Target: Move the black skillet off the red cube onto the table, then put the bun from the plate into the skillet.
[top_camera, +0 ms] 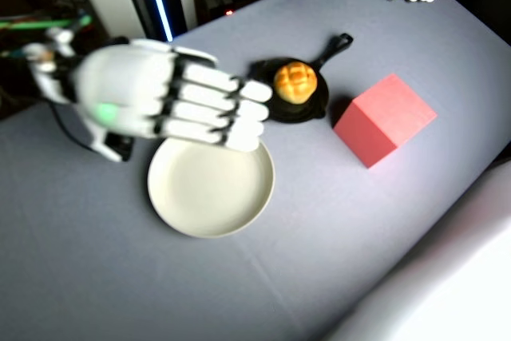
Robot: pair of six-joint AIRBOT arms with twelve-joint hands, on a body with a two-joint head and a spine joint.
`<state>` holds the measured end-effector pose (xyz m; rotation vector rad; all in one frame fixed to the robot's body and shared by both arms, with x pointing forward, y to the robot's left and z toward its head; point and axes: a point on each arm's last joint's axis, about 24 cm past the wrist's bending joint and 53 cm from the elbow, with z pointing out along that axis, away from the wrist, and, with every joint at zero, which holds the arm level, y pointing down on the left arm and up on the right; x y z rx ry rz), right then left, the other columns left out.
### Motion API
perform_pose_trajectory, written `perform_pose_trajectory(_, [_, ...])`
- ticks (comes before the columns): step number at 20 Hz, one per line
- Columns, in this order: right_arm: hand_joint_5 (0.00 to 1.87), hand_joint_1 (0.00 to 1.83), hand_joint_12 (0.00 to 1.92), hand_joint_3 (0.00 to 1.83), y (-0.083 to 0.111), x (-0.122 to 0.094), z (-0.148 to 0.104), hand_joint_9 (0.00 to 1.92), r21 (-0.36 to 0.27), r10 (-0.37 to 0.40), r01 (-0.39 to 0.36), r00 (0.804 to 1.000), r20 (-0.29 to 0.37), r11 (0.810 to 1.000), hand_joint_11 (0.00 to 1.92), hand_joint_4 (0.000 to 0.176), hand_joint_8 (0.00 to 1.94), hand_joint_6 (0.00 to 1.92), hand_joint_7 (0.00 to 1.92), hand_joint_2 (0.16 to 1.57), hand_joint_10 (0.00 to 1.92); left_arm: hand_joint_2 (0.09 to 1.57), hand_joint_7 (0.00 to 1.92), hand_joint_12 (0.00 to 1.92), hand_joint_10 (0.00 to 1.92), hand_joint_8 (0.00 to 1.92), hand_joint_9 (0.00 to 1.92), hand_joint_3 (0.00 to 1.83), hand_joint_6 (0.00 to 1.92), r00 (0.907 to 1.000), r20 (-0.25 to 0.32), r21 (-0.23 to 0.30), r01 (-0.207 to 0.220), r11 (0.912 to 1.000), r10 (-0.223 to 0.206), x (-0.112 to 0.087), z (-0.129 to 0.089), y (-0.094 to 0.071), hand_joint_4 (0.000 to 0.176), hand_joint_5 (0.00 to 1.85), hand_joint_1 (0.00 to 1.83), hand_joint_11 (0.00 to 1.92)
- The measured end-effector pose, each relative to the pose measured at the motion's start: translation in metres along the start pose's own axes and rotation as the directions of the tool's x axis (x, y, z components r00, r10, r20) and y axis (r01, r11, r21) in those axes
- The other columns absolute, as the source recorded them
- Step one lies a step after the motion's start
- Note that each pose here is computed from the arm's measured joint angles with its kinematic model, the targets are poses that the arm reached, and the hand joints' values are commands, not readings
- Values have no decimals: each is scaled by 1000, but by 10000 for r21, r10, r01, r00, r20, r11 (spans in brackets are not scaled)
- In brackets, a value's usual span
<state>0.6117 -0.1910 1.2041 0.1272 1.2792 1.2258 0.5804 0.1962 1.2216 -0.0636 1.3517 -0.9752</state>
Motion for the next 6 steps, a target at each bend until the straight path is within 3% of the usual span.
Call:
perform_pose_trajectory(1, [372, 337, 266, 0, 1, -8, -7, 502, -6, -1, 1, 9996, 291, 10000, 306, 0, 10, 5, 493, 1321, 14, 1120, 202, 498, 2, 1, 182, 0, 0, 9999, 108, 65, 30, 10000, -31, -2, 0, -2, 66, 44, 235, 0])
perform_pose_trajectory(2, [392, 378, 290, 0, 4, -15, -14, 556, -81, 15, -10, 9983, 590, 10000, 362, 0, 18, 8, 545, 1328, 24, 1182, 224, 491, 7, 8, 196, 24, 12, 9997, 231, 96, 71, 9999, -73, -3, 0, -2, 26, 75, 154, 0])
perform_pose_trajectory(3, [398, 422, 306, 0, 7, -19, -19, 603, -144, 10, 0, 9973, 734, 9999, 407, 0, 9, 3, 582, 1302, 15, 1196, 231, 506, 8, 4, 217, 14, 9, 9996, 279, 104, 74, 9999, -77, -4, 0, -3, 33, 109, 121, 0])
perform_pose_trajectory(4, [415, 466, 328, 0, 10, -23, -25, 636, -216, 52, -31, 9954, 952, 9998, 447, 5, 12, 7, 609, 1287, 18, 1213, 224, 499, 5, 1, 217, 13, 10, 9991, 421, 180, 100, 9998, -107, -7, 0, -4, 19, 127, 155, 0])
perform_pose_trajectory(5, [411, 498, 329, 0, 13, -25, -27, 652, -292, 88, -56, 9941, 1082, 9996, 460, 25, 11, 3, 623, 1283, 17, 1225, 224, 451, 5, 1, 223, 10, 3, 9981, 588, 261, 155, 9995, -170, -9, 0, -6, 3, 119, 128, 0])
perform_pose_trajectory(6, [343, 551, 301, 0, 16, -25, -28, 718, -367, 145, -104, 9935, 1132, 9993, 562, 35, 2, 0, 636, 1280, 4, 1298, 187, 302, 6, 5, 178, 26, 7, 9976, 667, 313, 189, 9993, -210, -10, -1, -8, 10, 50, 109, 0])
